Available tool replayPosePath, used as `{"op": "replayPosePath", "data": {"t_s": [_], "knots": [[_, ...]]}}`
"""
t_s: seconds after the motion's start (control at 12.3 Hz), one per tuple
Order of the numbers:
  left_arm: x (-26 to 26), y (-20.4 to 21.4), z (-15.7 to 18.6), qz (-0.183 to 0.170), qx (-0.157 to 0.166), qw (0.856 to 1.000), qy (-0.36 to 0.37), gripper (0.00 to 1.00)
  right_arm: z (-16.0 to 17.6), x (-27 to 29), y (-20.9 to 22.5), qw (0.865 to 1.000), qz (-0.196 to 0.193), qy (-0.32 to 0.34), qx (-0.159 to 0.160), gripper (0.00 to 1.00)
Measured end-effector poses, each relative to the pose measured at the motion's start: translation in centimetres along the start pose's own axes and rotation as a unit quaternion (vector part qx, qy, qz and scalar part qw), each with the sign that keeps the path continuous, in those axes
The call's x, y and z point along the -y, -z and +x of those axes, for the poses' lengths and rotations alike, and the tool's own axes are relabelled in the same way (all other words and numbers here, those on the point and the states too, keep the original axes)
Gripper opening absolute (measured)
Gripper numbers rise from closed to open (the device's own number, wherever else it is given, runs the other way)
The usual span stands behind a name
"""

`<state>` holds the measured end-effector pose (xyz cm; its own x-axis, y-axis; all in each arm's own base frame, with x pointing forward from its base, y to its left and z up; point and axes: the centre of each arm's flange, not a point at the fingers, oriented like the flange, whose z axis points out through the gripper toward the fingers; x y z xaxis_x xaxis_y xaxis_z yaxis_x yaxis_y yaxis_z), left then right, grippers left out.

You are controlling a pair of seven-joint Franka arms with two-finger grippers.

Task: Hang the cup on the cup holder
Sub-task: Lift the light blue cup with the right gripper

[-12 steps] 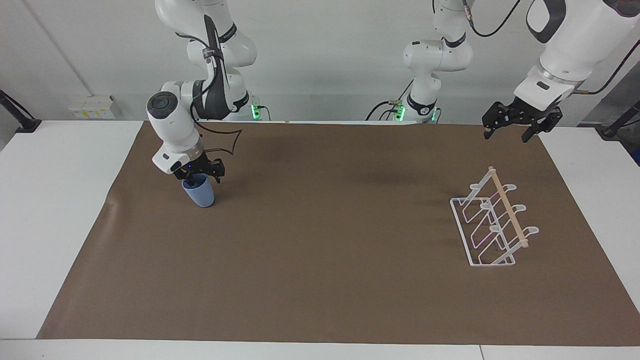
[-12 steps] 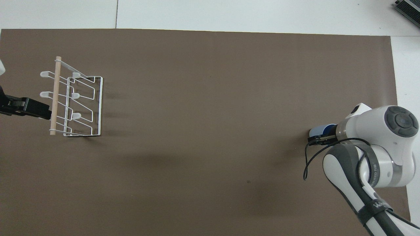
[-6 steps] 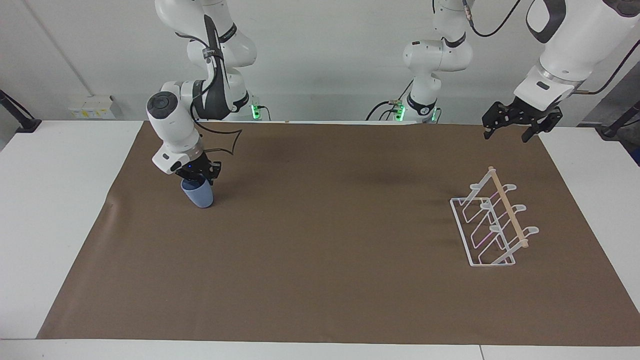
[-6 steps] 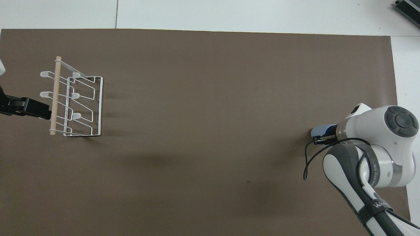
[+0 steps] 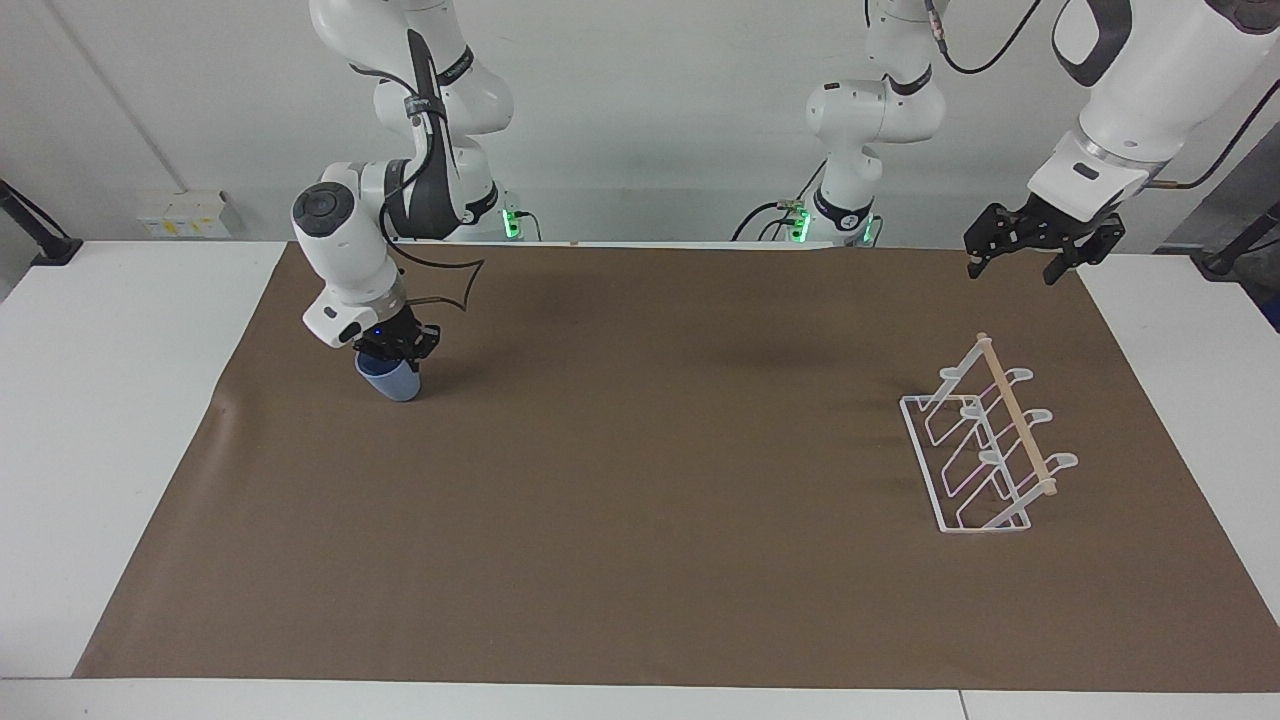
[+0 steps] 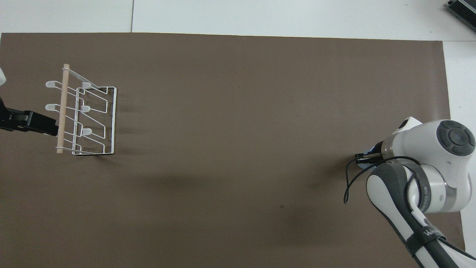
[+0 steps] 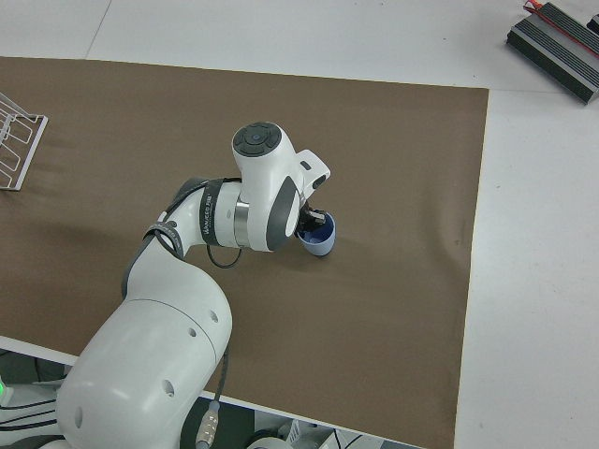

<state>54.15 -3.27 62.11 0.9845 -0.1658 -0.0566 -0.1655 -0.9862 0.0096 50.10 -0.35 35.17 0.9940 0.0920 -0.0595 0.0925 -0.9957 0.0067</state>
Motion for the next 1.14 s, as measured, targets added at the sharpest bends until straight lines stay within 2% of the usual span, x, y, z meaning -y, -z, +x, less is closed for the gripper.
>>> {"op": "replayPosePath", "data": {"t_s": [0.33,0.49,0.73,0.98,1.14], "knots": [[0.0,0.0,0.0,0.000,0.000,1.000,0.000,1.00,0.4,-0.1,0.5,1.000,0.000,-0.001,-0.002,0.06],[0.0,0.0,0.0,0.000,0.000,1.000,0.000,1.00,1.2,-0.6,2.6,1.000,-0.001,-0.004,0.002,0.06],[0.0,0.0,0.0,0.000,0.000,1.000,0.000,1.00,3.2,-1.3,9.6,1.000,-0.002,-0.009,-0.004,0.06],[0.0,0.0,0.0,0.000,0.000,1.000,0.000,1.00,4.3,-0.2,17.3,1.000,-0.005,0.002,-0.026,0.06],[0.0,0.0,0.0,0.000,0.000,1.000,0.000,1.00,4.6,0.8,19.5,0.999,-0.007,0.011,-0.037,0.06]]}}
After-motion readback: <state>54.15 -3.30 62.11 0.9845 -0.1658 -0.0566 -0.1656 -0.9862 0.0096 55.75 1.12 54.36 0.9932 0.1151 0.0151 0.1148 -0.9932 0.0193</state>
